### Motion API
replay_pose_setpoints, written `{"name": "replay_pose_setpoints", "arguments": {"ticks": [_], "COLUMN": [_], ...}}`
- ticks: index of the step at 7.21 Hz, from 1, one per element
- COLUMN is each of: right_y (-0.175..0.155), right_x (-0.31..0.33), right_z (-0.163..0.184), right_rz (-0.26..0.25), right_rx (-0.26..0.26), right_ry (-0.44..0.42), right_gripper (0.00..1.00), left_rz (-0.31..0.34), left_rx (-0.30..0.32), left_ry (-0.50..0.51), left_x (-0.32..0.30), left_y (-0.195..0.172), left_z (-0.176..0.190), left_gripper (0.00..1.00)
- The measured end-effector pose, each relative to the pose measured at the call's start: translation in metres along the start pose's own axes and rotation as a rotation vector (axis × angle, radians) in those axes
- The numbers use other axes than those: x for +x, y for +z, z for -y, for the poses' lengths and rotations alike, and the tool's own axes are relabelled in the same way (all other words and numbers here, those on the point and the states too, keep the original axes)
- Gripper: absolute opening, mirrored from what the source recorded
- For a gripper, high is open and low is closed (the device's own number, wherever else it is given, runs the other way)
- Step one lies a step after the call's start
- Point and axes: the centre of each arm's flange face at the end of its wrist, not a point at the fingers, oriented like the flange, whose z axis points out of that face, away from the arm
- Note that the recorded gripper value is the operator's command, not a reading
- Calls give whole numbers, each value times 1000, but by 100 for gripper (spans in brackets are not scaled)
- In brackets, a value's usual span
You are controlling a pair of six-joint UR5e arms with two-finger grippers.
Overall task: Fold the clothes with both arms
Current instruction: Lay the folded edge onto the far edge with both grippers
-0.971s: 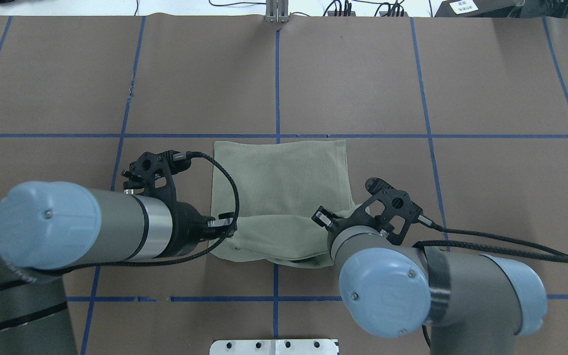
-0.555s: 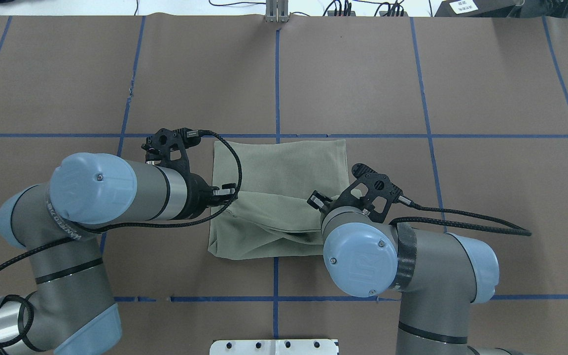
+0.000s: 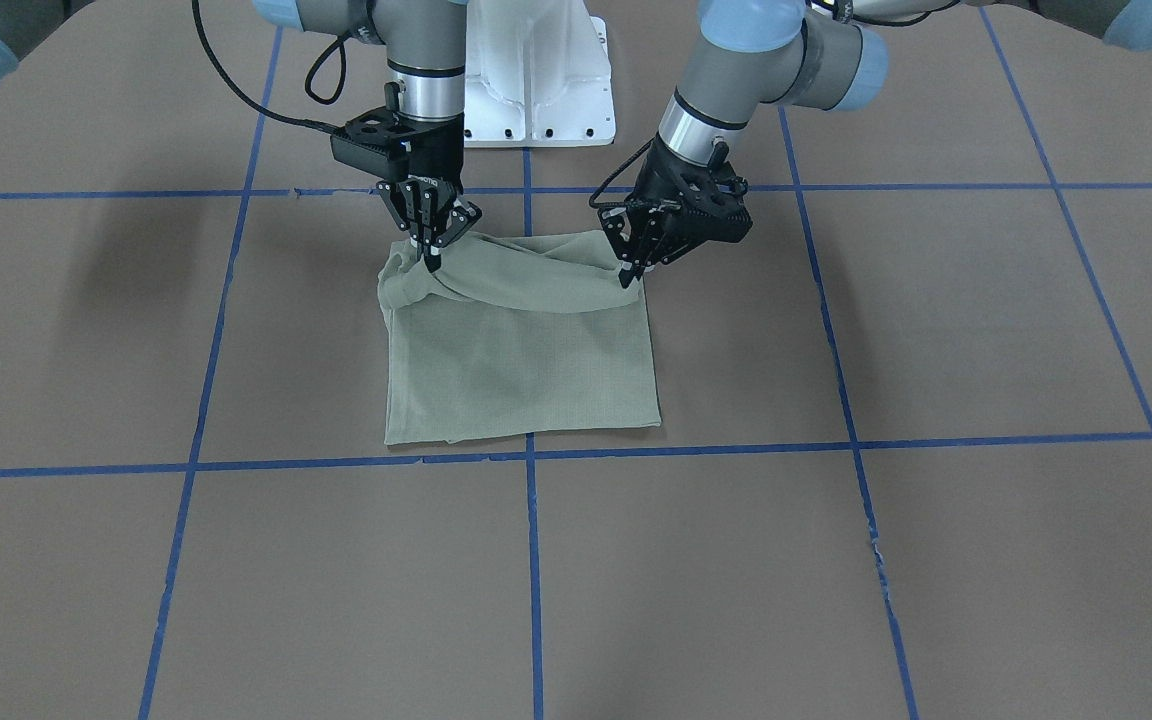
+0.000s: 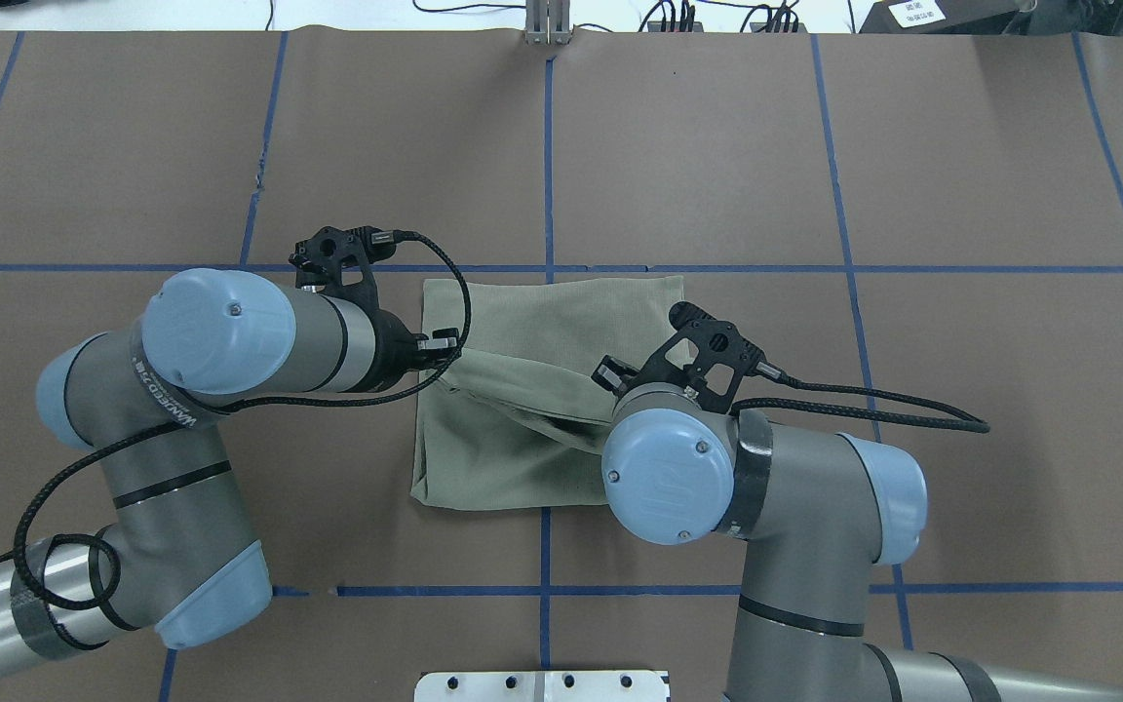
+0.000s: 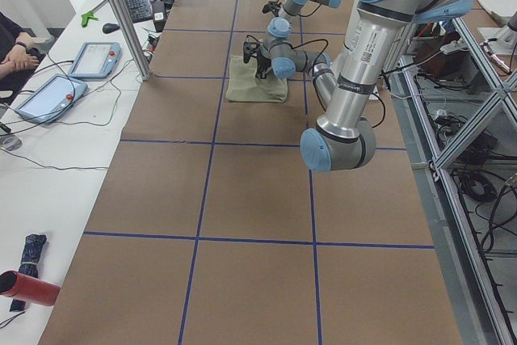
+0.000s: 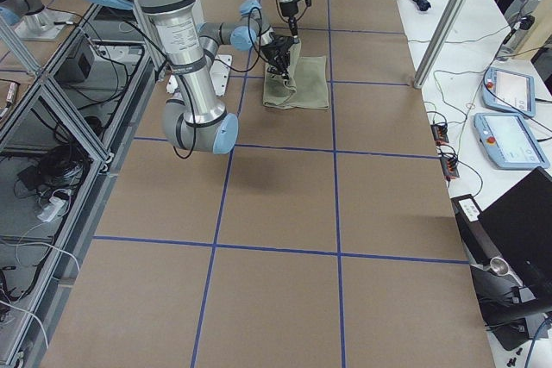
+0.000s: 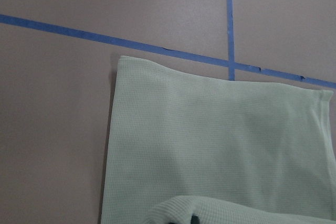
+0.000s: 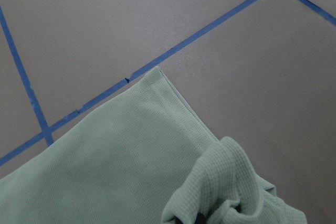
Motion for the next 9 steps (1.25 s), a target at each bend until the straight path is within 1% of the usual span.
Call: {"name": "replay_pose_setpoints", "arguments": {"ticks": [3, 6, 7, 8, 9], "right_y": [37, 56, 58, 61, 64], "right_x": [-15, -20, -20, -22, -28], "right_z": [9, 22, 24, 26, 30], "right_rz": [22, 10, 7, 3, -3], "right_rx": [19, 35, 39, 42, 45], "right_ry": [11, -2, -7, -8, -22], "right_gripper": [0, 0, 31, 99, 100], "left_rz": [18, 41, 43, 44, 47], "left_rx": [18, 30, 30, 30, 30], "left_ry": [-2, -4, -5, -4, 14], "left_x": [4, -1, -1, -1, -2], "left_y": [19, 30, 31, 32, 32], "left_z": [6, 8, 8, 8, 9], "left_gripper": [0, 0, 10, 95, 100]}}
